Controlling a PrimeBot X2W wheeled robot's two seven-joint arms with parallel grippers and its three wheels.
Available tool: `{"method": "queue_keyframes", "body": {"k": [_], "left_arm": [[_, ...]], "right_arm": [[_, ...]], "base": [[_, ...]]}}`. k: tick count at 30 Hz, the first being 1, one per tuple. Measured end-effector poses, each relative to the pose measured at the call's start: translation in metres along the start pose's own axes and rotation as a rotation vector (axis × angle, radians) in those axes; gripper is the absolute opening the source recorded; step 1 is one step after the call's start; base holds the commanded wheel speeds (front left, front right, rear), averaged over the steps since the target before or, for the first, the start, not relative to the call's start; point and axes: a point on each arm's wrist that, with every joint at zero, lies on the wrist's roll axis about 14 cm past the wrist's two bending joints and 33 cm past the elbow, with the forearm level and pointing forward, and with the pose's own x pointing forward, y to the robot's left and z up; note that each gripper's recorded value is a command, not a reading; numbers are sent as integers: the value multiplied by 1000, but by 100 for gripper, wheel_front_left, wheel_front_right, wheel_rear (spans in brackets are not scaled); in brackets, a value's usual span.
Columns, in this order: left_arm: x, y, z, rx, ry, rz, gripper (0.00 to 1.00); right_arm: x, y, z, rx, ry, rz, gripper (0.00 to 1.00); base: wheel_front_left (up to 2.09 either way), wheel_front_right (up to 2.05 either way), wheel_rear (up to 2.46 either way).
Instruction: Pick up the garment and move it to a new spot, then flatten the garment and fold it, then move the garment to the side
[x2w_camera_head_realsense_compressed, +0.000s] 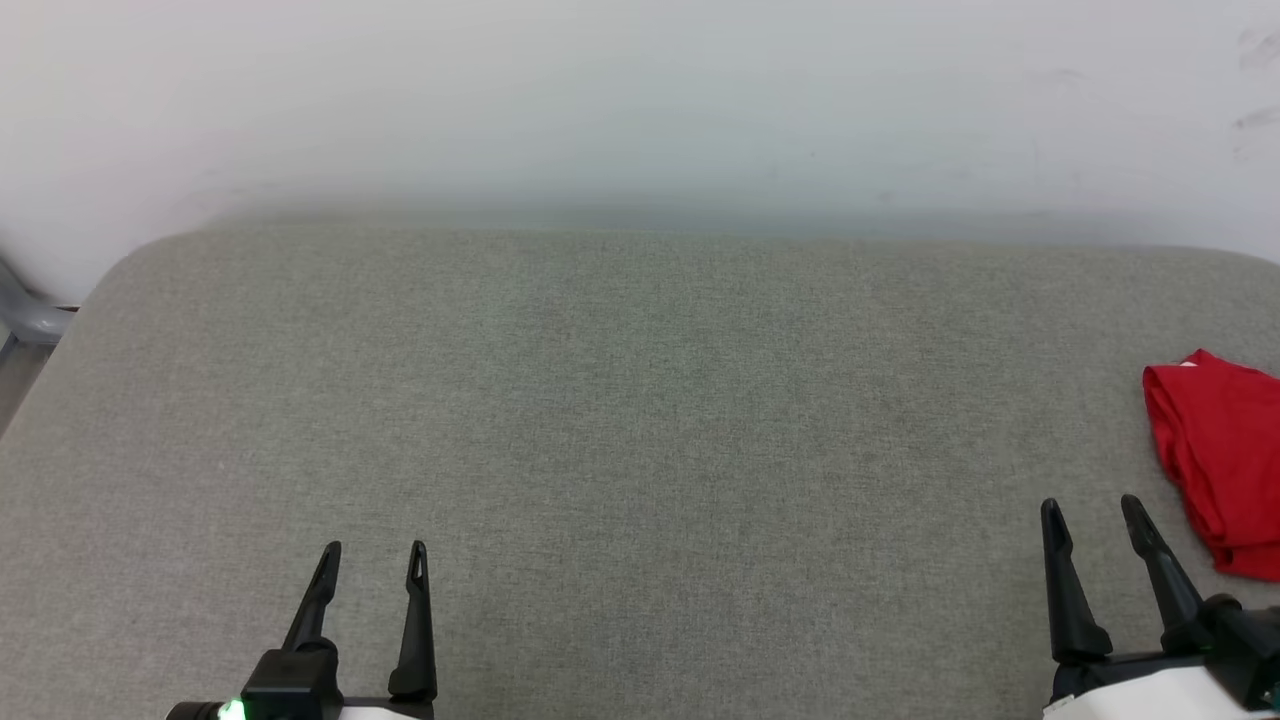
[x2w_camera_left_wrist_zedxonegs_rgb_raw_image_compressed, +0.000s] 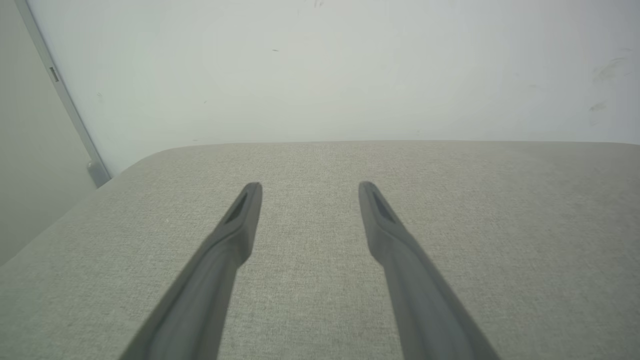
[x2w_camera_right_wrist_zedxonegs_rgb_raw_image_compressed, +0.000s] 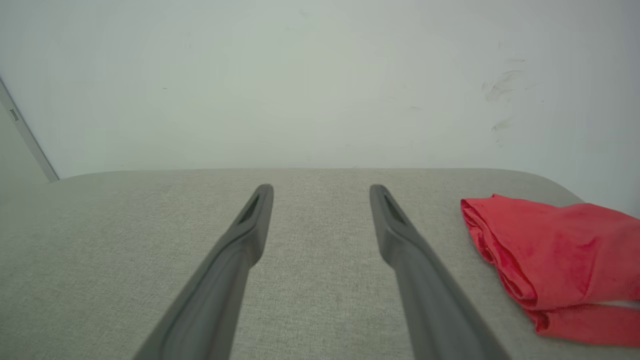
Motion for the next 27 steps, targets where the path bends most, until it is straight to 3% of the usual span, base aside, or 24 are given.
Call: {"method": "queue_keyframes", "body": {"k": [15, 16, 21, 27], "left_arm": [[-1, -2, -6, -20, 18, -24, 100], [-1, -2, -8, -20, 26, -23, 0], [-5, -3, -21, -33, 70, -20, 0], [-6, 1, -29, -153, 111, 11, 0]], "right_arm": [[-8, 5, 6, -1, -16, -5, 100], [-9, 5, 3, 0, -7, -5, 0], [-12, 5, -9, 13, 33, -10, 0], [-14, 1, -15, 131, 54, -41, 0]], "base": [[0, 0, 0], [0, 0, 0], [0, 0, 0], [0, 0, 0]]}}
